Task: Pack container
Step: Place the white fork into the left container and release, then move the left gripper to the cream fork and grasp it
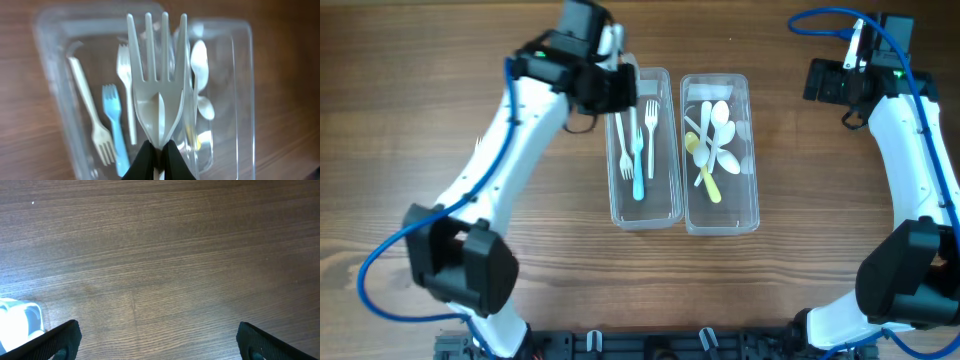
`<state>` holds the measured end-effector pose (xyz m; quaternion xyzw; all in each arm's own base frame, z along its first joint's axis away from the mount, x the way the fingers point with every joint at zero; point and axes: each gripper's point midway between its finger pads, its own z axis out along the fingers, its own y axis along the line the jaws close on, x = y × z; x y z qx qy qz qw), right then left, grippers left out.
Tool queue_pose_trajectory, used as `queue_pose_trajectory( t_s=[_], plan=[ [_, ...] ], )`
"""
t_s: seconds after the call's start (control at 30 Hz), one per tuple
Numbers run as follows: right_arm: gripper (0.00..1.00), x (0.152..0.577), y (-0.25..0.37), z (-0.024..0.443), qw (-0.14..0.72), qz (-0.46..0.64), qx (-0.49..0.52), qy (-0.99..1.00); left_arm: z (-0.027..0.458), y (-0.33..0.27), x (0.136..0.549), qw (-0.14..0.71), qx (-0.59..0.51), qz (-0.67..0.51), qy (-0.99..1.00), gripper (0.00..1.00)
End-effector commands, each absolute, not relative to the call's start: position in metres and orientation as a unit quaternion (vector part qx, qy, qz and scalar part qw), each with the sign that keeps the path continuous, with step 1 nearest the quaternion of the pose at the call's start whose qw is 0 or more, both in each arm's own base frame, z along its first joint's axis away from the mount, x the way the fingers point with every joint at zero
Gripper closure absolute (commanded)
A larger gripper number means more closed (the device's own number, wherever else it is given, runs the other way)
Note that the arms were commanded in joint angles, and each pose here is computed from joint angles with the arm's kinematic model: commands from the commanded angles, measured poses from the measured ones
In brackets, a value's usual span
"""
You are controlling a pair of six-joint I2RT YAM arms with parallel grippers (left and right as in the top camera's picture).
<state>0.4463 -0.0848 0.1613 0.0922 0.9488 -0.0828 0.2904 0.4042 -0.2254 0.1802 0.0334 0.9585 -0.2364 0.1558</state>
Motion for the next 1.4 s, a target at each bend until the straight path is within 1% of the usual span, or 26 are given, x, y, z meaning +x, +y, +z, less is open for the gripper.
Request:
queue_pose_trajectory(
  t_s=[0.0,0.2,0.27,0.3,0.33,0.37,0.5,0.67,0.73,0.8,0.83,0.87,1.03,1.07,1.17,1.2,1.27,1.37],
  plan=[
    [0.00,0.449,-0.086,0.179,0.311,-0.088,0.098,0.941,0.156,-0.239,0.396,0.122,0.037,-0.224,0.966,0.96],
    [0.00,0.449,-0.086,0.179,0.311,-0.088,0.098,0.941,0.141,-0.242,0.394,0.103,0.038,-0.218,0.970,0.96],
    [0.00,0.449,-0.086,0.179,0.311,-0.088,0.098,0.941,0.140,-0.242,0.393,0.101,0.038,-0.217,0.970,0.93],
    [0.00,0.449,-0.086,0.179,0.311,-0.088,0.098,0.941,0.140,-0.242,0.393,0.101,0.038,-0.217,0.970,0.85],
    [0.00,0.449,-0.086,0.179,0.311,-0.088,0.098,0.941,0.140,-0.242,0.393,0.102,0.038,-0.217,0.970,0.69],
    [0.00,0.449,-0.086,0.179,0.311,-0.088,0.098,0.941,0.140,-0.242,0.394,0.103,0.038,-0.217,0.970,0.61],
    [0.00,0.449,-0.086,0.179,0.311,-0.088,0.098,0.941,0.140,-0.242,0.394,0.103,0.038,-0.217,0.970,0.53],
    [0.00,0.449,-0.086,0.179,0.311,-0.088,0.098,0.941,0.145,-0.232,0.399,0.114,0.030,-0.212,0.970,0.52],
    [0.00,0.449,-0.086,0.179,0.311,-0.088,0.098,0.941,0.153,-0.213,0.408,0.133,0.013,-0.198,0.971,0.52],
    [0.00,0.449,-0.086,0.179,0.311,-0.088,0.098,0.941,0.164,-0.182,0.418,0.158,-0.016,-0.173,0.972,0.49],
    [0.00,0.449,-0.086,0.179,0.311,-0.088,0.098,0.941,0.169,-0.169,0.420,0.166,-0.022,-0.161,0.973,0.45],
    [0.00,0.449,-0.086,0.179,0.311,-0.088,0.098,0.941,0.179,-0.139,0.421,0.181,-0.025,-0.135,0.974,0.38],
    [0.00,0.449,-0.086,0.179,0.311,-0.088,0.099,0.941,0.203,-0.034,0.407,0.194,-0.095,-0.042,0.975,0.21],
    [0.00,0.449,-0.086,0.179,0.311,-0.088,0.098,0.941,0.206,-0.016,0.401,0.190,-0.113,-0.030,0.975,0.19],
    [0.00,0.449,-0.086,0.179,0.311,-0.088,0.098,0.941,0.206,0.022,0.385,0.169,-0.136,-0.013,0.976,0.21],
    [0.00,0.449,-0.086,0.179,0.311,-0.088,0.098,0.941,0.205,0.032,0.381,0.161,-0.142,-0.010,0.977,0.24],
    [0.00,0.449,-0.086,0.179,0.311,-0.088,0.098,0.941,0.201,0.048,0.373,0.146,-0.146,-0.002,0.978,0.36],
    [0.00,0.449,-0.086,0.179,0.311,-0.088,0.098,0.941,0.194,0.062,0.370,0.133,-0.132,0.005,0.982,0.40]
  ],
)
